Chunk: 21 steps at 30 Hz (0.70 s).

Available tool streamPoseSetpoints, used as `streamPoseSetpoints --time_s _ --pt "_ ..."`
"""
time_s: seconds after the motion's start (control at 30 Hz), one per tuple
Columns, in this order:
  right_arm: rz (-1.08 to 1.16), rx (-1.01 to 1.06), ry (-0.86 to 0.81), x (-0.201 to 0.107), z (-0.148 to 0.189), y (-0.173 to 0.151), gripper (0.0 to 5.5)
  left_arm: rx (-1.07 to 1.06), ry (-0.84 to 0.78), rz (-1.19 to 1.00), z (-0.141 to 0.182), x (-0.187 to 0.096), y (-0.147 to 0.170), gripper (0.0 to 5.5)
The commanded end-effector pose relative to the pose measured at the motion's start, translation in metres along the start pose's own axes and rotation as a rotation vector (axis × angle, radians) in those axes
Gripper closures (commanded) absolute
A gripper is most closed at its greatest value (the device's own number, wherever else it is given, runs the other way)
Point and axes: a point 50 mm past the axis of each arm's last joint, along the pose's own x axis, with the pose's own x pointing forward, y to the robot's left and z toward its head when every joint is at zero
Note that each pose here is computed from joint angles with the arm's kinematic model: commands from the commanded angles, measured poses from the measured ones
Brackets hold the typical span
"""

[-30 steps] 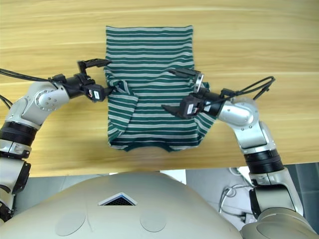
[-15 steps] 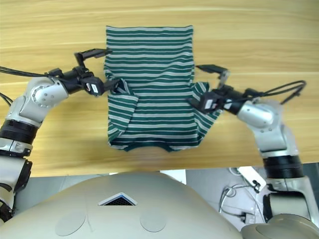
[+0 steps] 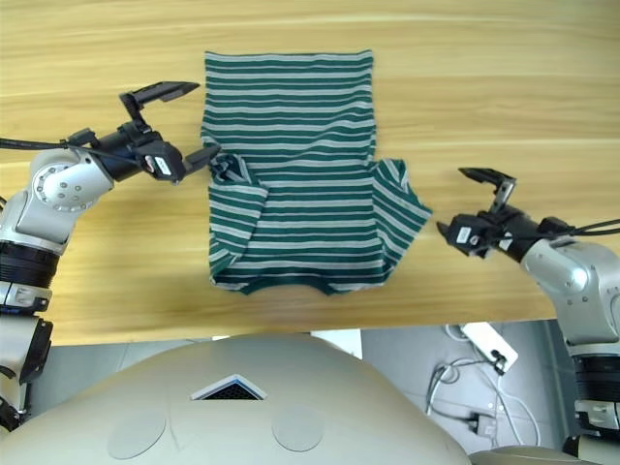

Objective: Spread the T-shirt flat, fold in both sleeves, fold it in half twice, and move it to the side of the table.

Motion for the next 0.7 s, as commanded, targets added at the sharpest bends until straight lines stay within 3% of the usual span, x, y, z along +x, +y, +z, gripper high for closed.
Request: streamPoseSetpoints --time_s 0.03,0.7 --pt "0.085 0.04 0.004 0.009 -0.003 0.02 0.3 0.01 0.011 -0.005 -0.003 0.001 0.002 0.71" --pt "0.105 0.081 -0.04 0.019 -0.003 0.026 4.25 0.021 0.016 -0.027 -0.002 0.004 -0.003 0.71"
